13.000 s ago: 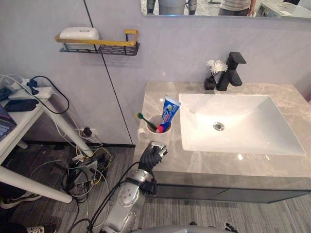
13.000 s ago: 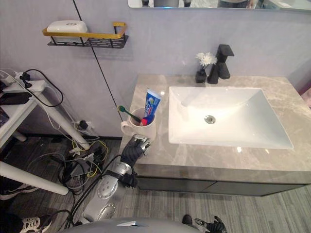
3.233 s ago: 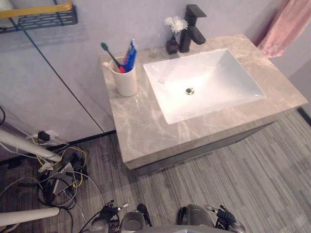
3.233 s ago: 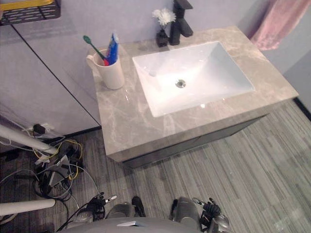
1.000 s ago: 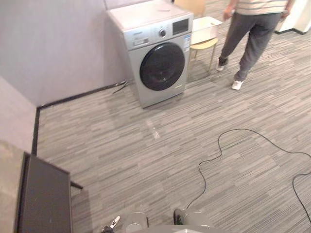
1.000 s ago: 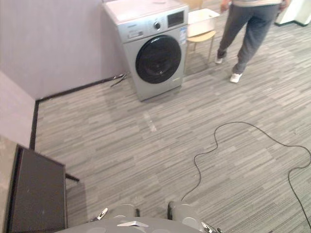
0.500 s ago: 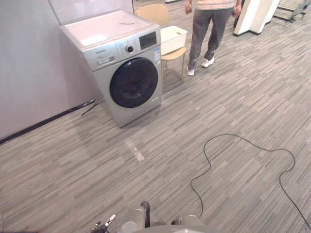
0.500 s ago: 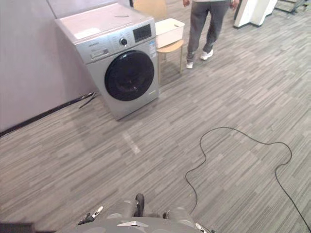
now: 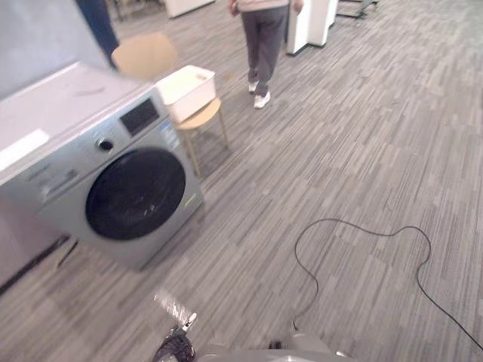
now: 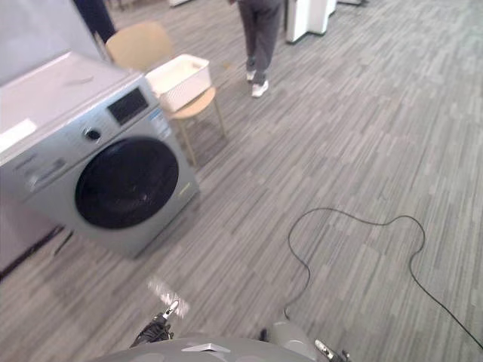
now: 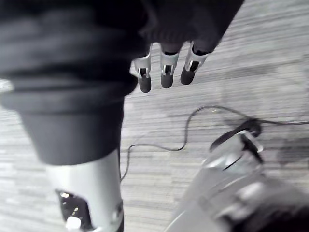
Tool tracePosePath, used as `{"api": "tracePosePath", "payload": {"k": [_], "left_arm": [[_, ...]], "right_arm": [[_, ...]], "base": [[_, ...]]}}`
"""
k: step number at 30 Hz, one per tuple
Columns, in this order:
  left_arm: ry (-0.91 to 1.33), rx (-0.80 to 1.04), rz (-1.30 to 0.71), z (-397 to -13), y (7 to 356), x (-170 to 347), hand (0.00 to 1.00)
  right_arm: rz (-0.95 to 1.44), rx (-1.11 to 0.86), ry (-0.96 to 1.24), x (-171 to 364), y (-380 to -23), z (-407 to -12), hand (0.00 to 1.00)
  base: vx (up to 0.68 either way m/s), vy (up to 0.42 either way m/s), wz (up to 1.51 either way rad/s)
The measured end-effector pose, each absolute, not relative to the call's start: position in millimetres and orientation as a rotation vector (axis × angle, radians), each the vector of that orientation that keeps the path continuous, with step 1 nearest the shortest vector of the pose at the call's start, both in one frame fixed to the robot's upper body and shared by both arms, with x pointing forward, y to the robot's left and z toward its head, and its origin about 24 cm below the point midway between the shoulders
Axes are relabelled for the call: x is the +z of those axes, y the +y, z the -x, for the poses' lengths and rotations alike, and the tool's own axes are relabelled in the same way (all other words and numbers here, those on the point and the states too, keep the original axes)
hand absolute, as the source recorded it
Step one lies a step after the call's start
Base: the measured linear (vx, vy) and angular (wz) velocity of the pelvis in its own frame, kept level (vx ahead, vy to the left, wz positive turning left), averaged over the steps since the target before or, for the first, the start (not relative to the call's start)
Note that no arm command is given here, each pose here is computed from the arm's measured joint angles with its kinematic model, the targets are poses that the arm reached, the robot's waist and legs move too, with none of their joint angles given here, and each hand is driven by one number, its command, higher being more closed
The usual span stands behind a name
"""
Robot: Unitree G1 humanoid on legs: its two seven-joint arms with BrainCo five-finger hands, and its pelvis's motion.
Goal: Organize washtable
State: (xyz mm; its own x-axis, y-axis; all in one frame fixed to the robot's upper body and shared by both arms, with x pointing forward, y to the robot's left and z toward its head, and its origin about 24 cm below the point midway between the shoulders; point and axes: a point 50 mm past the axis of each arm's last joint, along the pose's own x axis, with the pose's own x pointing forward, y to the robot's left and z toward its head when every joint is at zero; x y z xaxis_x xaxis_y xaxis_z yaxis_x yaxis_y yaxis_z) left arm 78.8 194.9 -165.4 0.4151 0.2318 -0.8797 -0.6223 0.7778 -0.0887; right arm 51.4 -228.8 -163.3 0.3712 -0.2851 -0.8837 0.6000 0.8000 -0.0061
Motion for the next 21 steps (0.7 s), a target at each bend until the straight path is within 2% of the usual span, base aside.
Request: {"api": "tracePosePath", "payload": {"k": [4,6,7,9,10,11,13,17,19,21], "left_arm": [[0.994,0.551,0.372,-76.0,212.3,-162.1,0.0],[1.036,0.52,0.315,-65.6,214.8,-163.6,0.0],[1.099,0.517,0.309,-45.5,207.9,-167.9,0.0],[1.181,0.538,0.308,-21.0,204.4,-172.1,0.0],[1.232,0.566,0.28,-2.3,213.7,-172.0,0.0],[1.226,0.47,0.182,-24.6,224.8,-170.3,0.0],[1.187,0.367,0.14,-45.3,215.6,-169.8,0.0],[1.116,0.343,0.164,-79.8,210.7,-166.2,0.0],[1.116,0.353,0.182,-78.3,210.0,-166.8,0.0],[1.122,0.385,0.27,-70.9,193.2,-170.4,0.0]], "right_arm": [[-0.336,-0.508,1.0,-160.5,-220.5,-84.0,0.0],[-0.304,-0.449,0.986,-158.3,-217.1,-98.3,0.0],[-0.274,-0.428,0.988,-157.3,-220.5,-102.3,0.0],[-0.287,-0.449,1.011,-159.8,-221.1,-92.5,0.0],[-0.331,-0.489,1.055,-165.1,-216.1,-75.7,0.0],[-0.414,-0.647,1.141,-171.4,-220.4,-28.9,0.0],[-0.412,-0.666,1.172,-171.7,-221.5,-12.9,0.0],[-0.461,-0.71,1.13,-171.4,-220.8,-19.7,0.0],[-0.449,-0.709,1.201,-173.3,-215.8,0.5,0.0],[-0.45,-0.73,1.245,-173.0,-219.1,15.1,0.0]], "base": [[-0.19,-0.086,-1.11],[-0.29,0.004,-1.31],[-0.11,0.122,-1.44],[0.36,0.26,-1.56],[1.43,0.43,-1.46],[1.25,0.293,-0.96],[0.49,0.085,-0.46],[-0.26,-0.066,-0.41],[0.06,-0.148,0.16],[0.69,-0.184,0.24]]}}
